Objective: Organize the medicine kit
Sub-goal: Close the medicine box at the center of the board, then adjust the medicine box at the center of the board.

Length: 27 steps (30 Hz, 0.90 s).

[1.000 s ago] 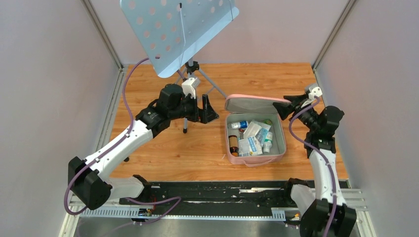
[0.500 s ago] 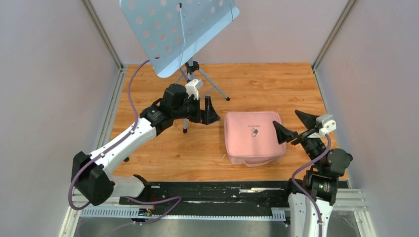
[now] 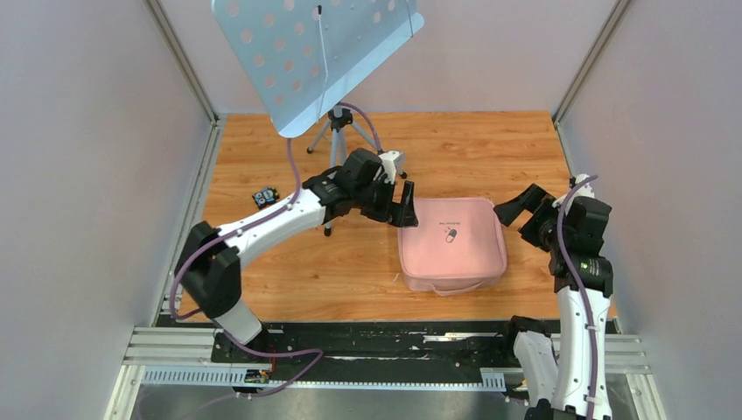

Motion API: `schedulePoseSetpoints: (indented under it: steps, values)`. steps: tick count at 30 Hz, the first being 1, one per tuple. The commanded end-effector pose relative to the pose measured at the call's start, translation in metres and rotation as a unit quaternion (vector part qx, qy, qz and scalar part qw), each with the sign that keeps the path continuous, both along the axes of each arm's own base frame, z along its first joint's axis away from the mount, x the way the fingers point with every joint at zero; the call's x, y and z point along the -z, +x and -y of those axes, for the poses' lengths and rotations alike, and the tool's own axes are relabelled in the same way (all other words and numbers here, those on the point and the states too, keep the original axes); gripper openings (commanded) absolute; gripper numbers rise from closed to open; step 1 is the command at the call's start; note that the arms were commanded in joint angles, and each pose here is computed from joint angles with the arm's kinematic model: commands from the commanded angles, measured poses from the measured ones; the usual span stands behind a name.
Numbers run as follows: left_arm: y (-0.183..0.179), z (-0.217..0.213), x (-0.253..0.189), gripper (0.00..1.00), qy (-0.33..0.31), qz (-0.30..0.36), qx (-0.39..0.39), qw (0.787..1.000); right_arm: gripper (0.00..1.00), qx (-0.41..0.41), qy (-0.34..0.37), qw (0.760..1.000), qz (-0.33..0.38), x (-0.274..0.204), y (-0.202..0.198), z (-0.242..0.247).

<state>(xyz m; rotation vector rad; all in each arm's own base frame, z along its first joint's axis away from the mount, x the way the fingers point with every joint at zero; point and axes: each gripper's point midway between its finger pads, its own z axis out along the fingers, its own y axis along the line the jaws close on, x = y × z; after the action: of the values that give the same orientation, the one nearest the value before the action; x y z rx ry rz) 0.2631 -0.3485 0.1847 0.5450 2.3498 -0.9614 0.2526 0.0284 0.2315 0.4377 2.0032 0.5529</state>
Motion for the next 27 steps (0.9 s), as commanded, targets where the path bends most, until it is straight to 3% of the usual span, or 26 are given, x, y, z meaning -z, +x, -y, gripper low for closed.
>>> schedulePoseSetpoints:
  steps: [1,12,17,22,27]
  values:
    - [0.033,0.007,0.012,1.0,0.046,0.02,-0.023,0.998,1.0,0.141,0.046,0.982,-0.115,0.035,-0.025,0.023]
    - [0.08,0.047,0.05,1.0,0.077,0.034,0.0,0.996,0.98,0.218,0.187,0.932,-0.221,0.091,-0.057,0.001]
    - [0.069,0.053,0.064,1.0,0.064,0.009,0.02,0.998,0.96,0.224,0.18,0.932,-0.22,0.099,-0.055,0.005]
    - [0.05,0.048,0.064,1.0,0.064,0.001,0.026,0.998,0.86,0.209,0.187,0.933,-0.226,0.107,-0.047,0.001]
    - [0.023,0.035,0.04,1.0,0.105,0.029,0.014,0.994,0.9,0.238,0.122,0.943,-0.196,0.102,-0.034,0.028]
